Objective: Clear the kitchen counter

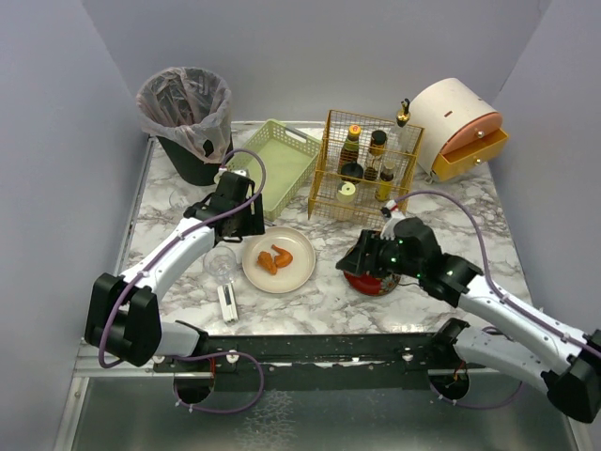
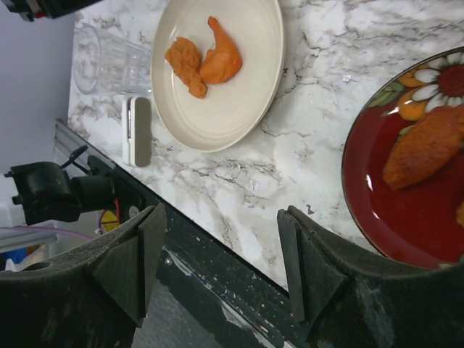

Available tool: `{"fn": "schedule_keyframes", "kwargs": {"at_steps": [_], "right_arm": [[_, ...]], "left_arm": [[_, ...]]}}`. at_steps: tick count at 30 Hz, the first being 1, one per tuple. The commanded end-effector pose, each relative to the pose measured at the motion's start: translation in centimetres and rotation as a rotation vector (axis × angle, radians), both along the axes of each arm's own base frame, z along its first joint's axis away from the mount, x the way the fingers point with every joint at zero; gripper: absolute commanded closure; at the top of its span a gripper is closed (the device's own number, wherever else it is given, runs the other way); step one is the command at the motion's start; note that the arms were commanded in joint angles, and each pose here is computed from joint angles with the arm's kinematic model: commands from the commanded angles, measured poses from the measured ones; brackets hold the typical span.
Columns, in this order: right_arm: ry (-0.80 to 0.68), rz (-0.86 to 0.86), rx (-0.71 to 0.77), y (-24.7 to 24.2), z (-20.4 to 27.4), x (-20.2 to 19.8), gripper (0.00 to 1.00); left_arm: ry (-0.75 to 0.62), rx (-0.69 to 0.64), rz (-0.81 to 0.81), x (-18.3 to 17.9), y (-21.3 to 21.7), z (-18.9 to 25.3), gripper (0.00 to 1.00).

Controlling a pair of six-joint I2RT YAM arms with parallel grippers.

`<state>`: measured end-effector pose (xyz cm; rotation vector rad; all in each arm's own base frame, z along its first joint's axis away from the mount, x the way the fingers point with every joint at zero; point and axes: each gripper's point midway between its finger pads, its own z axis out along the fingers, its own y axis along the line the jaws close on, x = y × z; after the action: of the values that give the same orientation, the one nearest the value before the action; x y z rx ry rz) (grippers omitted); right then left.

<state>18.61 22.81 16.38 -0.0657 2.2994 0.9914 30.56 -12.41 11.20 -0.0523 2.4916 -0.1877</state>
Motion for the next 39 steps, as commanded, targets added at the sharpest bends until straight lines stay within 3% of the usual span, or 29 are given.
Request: {"fn": "schedule_keyframes", "kwargs": {"at_steps": [1, 9, 21, 28, 39], "right_arm": [[-0.052, -0.108, -0.011, 2.3, -1.2, 1.7, 0.32], [-0.113, -0.197, -0.057, 6.0, -4.5, 4.2, 0.35], [-0.043, -0.269, -0.104, 7.8, -9.9, 6.0, 0.48], [-0.009, -0.285, -0.155, 8.9, -12.0, 7.1, 0.50], [0.054, -0.285, -0.201, 9.8, -15.2, 7.2, 0.74]], "left_arm": [[-0.033, 0.013, -0.036, 1.0, -0.2, 0.6, 0.25], [0.008, 0.039, -0.057, 1.5, -0.4, -1.0, 0.27], [0.002, 0.037, -0.067, 1.6, -0.3, -0.7, 0.28], [-0.003, 0.022, -0.068, 1.4, -0.4, -0.5, 0.29], [-0.029, 0.008, -0.057, 1.5, -0.4, 0.2, 0.29]]}}
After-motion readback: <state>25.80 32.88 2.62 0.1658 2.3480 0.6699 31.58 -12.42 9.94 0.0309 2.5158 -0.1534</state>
